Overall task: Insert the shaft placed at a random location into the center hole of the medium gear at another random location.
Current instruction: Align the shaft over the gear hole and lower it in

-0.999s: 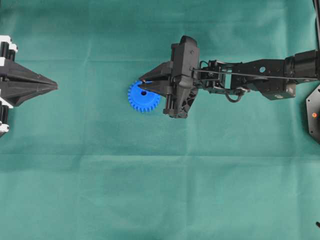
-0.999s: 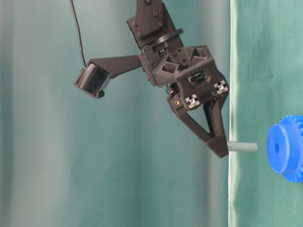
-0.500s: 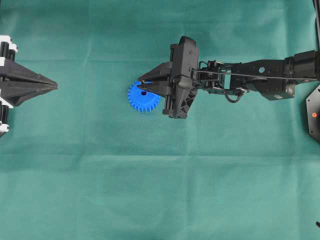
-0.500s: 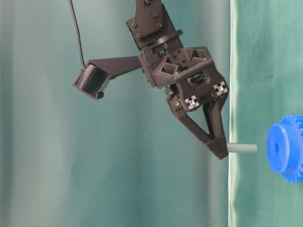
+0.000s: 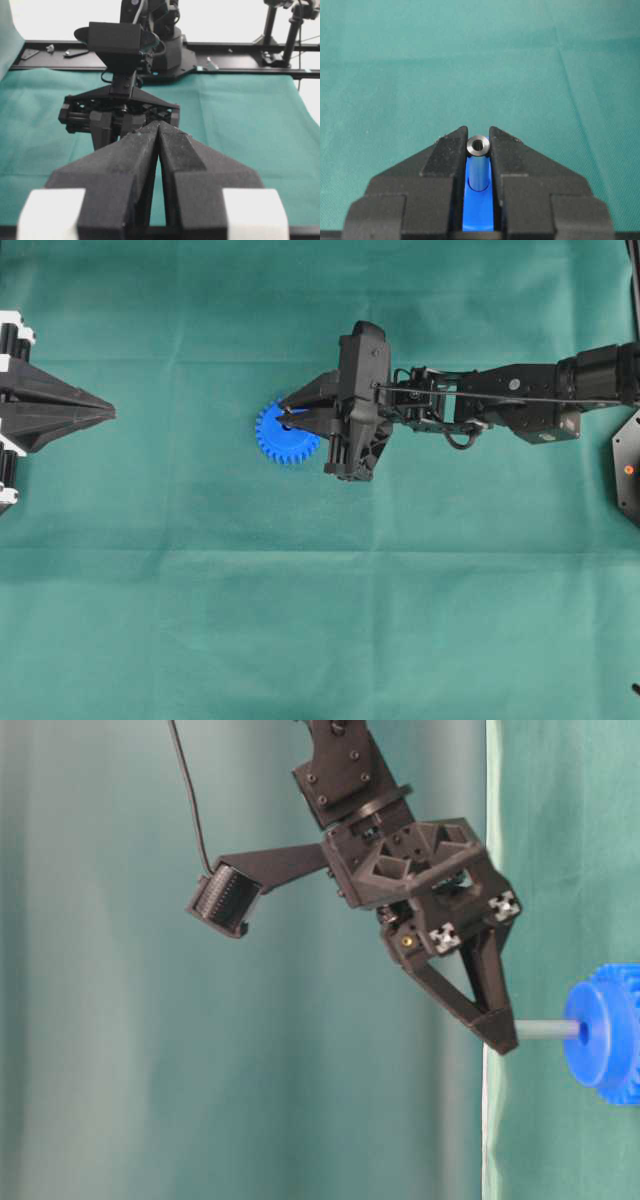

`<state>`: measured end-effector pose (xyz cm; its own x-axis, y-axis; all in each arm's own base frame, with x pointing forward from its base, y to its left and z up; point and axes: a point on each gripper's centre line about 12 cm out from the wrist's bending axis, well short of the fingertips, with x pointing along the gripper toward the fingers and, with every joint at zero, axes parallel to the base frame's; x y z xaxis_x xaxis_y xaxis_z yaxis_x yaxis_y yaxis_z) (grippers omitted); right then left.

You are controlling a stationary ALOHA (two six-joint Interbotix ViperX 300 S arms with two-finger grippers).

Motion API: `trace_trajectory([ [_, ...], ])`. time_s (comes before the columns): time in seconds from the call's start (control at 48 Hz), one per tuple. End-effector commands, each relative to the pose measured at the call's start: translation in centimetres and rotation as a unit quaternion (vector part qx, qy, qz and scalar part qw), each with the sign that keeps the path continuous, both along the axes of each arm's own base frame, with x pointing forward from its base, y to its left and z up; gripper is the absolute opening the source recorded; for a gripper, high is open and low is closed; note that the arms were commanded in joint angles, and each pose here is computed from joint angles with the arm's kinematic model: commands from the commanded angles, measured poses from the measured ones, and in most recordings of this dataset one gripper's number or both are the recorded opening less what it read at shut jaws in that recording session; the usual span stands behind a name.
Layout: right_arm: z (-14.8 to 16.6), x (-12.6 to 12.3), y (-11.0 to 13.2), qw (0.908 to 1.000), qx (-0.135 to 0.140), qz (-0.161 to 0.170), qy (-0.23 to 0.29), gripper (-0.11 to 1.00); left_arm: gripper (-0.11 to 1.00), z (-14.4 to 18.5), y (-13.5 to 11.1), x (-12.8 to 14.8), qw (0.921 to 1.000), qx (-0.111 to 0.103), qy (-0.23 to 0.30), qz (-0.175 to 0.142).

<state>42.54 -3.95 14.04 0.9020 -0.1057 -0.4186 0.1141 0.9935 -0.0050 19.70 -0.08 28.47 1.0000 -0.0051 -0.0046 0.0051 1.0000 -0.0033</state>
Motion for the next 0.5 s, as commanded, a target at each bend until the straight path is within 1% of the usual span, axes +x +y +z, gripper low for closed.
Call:
trace_trajectory([
  [0.0, 1.35, 0.64, 0.12, 0.9998, -0.002, 0.001, -0.022, 0.13, 0.0, 0.73, -0.04, 0.23, 0.9999, 0.0, -0.011, -0.001],
  [0.229, 0.84, 0.71, 0.11, 0.9998, -0.002, 0.001, -0.019, 0.13, 0.0, 0.73, -0.01, 0.23, 0.9999, 0.0, -0.011, 0.0],
  [0.479, 1.01, 0.68, 0.12, 0.9998, -0.002, 0.001, -0.02, 0.13, 0.0, 0.73, -0.04, 0.23, 0.9999, -0.001, -0.011, -0.001],
])
